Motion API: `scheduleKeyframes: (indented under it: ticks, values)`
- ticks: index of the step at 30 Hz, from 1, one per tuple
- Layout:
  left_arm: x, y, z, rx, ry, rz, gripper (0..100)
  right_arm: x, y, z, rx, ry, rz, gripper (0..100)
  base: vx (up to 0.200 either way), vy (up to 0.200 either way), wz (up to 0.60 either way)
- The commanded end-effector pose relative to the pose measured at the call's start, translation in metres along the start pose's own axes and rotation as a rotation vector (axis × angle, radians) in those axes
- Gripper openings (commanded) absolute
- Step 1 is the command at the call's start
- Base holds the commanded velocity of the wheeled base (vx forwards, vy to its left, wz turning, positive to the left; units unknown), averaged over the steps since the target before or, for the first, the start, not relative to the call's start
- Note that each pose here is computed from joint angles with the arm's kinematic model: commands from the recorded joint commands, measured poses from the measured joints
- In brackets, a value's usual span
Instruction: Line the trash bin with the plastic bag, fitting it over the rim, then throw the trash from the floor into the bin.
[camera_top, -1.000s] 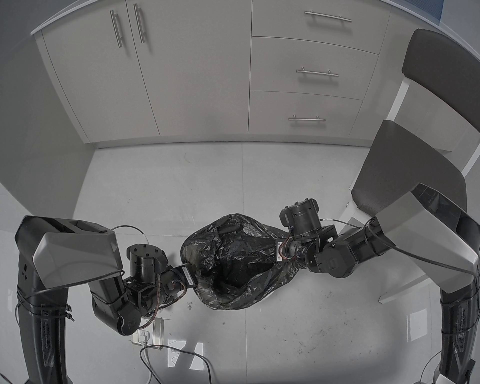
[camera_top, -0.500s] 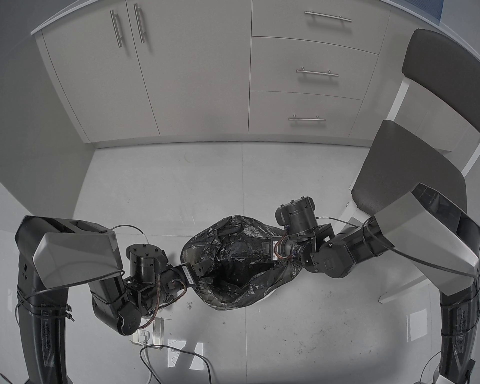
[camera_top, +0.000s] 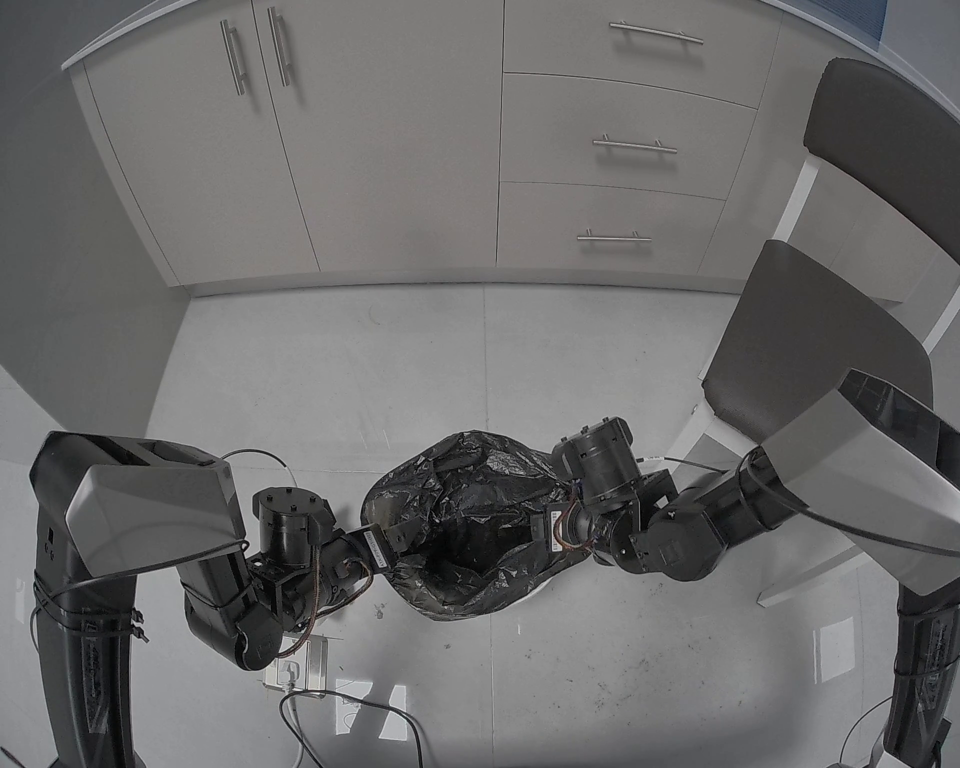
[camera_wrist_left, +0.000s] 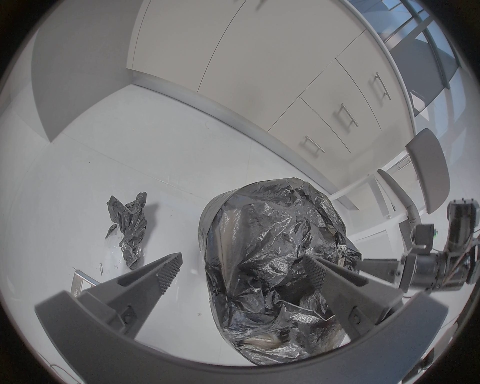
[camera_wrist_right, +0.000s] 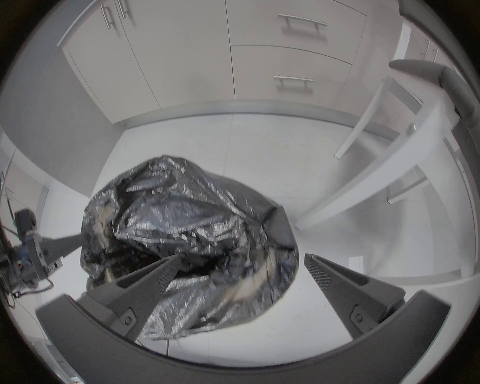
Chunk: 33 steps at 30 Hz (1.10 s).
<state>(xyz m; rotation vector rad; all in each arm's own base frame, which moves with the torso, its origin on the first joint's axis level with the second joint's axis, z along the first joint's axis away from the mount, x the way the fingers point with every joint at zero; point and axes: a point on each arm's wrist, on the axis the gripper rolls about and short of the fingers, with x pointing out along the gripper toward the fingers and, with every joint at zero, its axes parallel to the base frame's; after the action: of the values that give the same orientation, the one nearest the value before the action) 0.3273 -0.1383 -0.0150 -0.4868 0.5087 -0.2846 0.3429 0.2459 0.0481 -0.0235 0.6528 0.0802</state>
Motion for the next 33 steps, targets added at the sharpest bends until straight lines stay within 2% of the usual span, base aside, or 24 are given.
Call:
scheduleKeyframes:
  ticks: [1,15,33]
  values:
    - [0.002,0.001,-0.001,0.0,0.002,0.001,100,-0.002,0.002,-0.016,-0.003,0.037,-0.005,100,0.0,0.0,0.0]
    - [0.004,0.002,-0.003,0.012,0.004,0.002,100,0.034,0.02,-0.028,-0.028,0.055,-0.006,100,0.0,0.0,0.0]
    - [0.012,0.007,-0.003,0.007,-0.002,0.008,100,0.014,0.01,-0.055,-0.089,0.143,-0.025,100,0.0,0.0,0.0]
